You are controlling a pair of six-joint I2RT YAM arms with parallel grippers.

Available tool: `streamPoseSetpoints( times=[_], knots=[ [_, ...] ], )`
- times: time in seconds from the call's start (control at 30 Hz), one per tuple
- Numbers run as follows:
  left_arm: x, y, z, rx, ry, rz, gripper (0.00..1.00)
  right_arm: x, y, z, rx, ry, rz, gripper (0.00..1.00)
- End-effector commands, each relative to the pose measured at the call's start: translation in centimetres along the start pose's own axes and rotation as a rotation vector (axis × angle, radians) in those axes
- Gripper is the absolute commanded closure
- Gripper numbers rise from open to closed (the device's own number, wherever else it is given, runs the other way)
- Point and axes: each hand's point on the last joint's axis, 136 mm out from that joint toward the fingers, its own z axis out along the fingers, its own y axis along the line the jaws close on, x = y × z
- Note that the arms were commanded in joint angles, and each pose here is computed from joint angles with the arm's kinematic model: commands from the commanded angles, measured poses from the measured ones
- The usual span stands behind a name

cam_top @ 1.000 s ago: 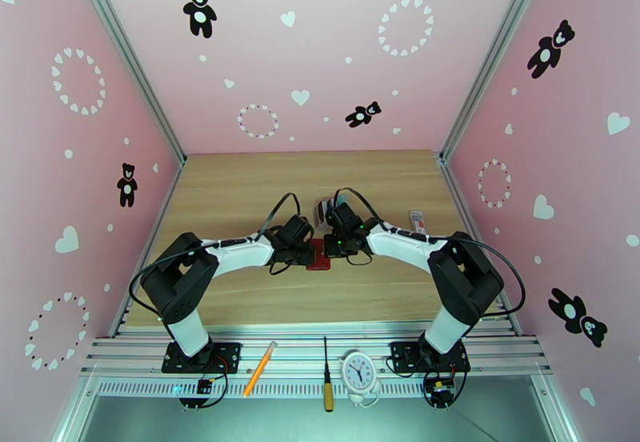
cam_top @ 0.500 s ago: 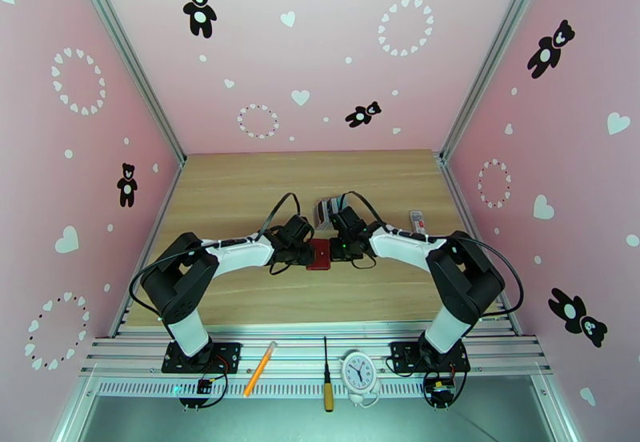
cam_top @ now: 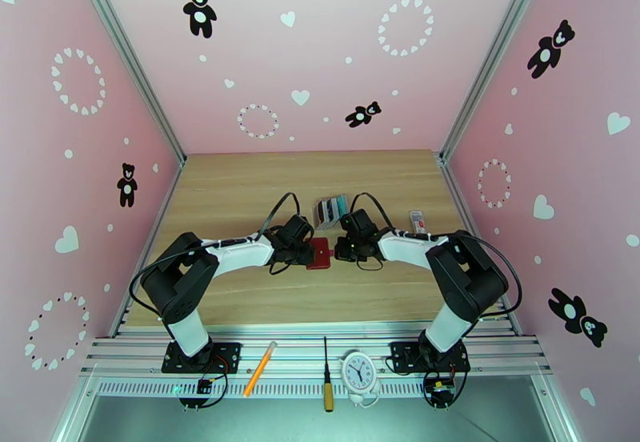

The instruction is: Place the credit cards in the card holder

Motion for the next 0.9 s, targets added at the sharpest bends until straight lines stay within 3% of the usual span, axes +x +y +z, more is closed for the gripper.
streamPoseSetpoints(
  times=[0.0,0.2,0.33,0.87],
  knots=[
    [1.0,2.0,0.7,-0.075,0.041,-0.003,0.61,1.2,-0.8,0.5,-0.007,0.039,0.038,0.98],
    [0.6,2.4,0.5,-0.080,0.038,-0.004,0.61,0.5,0.8,-1.6,-0.044,0.017,0.010,0.96],
    [0.4,2.3,0.5,-0.073,0.040,-0.003,0.61,-0.1,1.9,-2.4,-0.072,0.007,-0.016,0.90],
    [-0.4,1.3,0.4,-0.043,0.033,-0.004,0.59,-1.5,3.7,-1.1,-0.127,0.032,-0.039,0.85]
  ],
)
